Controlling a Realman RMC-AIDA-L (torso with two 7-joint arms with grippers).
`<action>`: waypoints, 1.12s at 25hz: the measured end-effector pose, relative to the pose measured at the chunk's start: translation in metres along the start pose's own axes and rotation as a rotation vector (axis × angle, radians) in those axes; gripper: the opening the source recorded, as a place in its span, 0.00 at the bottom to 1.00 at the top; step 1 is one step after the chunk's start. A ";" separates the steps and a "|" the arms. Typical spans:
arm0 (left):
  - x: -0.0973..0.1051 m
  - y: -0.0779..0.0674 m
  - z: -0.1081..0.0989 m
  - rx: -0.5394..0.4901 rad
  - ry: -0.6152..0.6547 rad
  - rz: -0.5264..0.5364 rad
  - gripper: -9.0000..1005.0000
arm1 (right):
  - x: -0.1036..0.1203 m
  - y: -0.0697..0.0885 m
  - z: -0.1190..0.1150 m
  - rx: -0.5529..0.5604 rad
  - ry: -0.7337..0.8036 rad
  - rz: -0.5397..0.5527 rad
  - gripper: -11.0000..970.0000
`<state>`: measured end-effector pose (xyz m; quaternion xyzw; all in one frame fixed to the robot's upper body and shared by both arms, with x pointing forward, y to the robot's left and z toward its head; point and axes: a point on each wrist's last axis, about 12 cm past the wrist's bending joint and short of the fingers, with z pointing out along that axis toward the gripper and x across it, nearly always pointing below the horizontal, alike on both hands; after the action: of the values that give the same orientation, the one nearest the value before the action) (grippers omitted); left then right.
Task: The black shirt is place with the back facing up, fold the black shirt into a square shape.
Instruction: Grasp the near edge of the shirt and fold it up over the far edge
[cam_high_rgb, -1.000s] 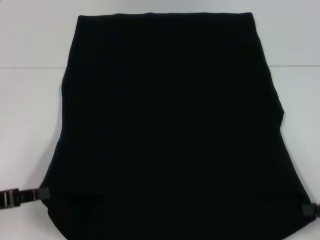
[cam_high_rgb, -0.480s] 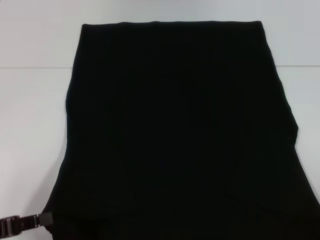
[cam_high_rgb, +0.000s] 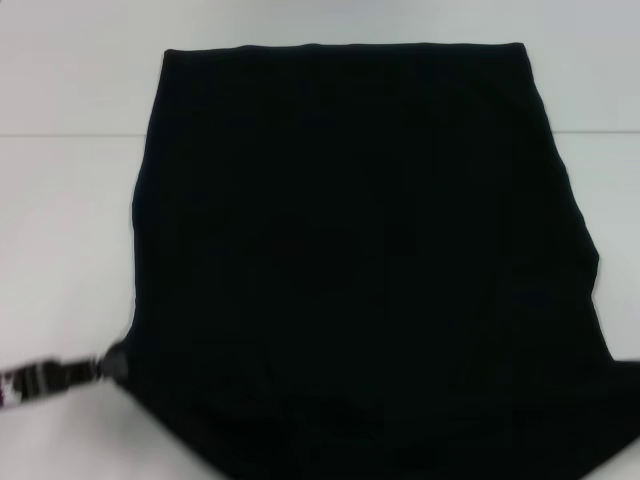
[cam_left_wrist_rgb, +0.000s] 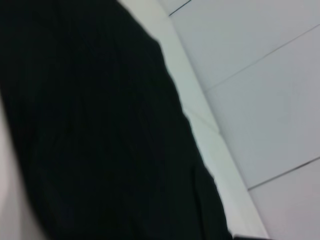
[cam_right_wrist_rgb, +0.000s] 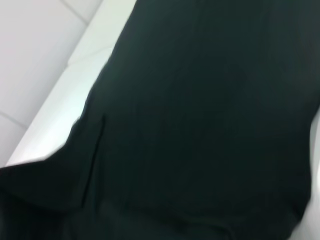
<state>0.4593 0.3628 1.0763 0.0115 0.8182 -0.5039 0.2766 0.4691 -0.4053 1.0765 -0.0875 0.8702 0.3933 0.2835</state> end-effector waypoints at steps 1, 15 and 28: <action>-0.012 -0.001 0.006 0.008 -0.012 0.011 0.01 | -0.007 0.000 0.000 0.006 -0.011 -0.008 0.08; -0.139 -0.014 0.093 -0.074 -0.215 0.144 0.01 | -0.160 0.021 0.067 0.142 -0.117 -0.194 0.08; -0.182 -0.022 0.144 -0.245 -0.454 0.259 0.01 | -0.215 0.031 0.127 0.374 -0.203 -0.313 0.08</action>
<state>0.6705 0.2796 1.1296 -0.0307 0.7817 -0.3516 0.5142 0.6885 -0.3059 1.1498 -0.1272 0.8708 0.1839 0.4378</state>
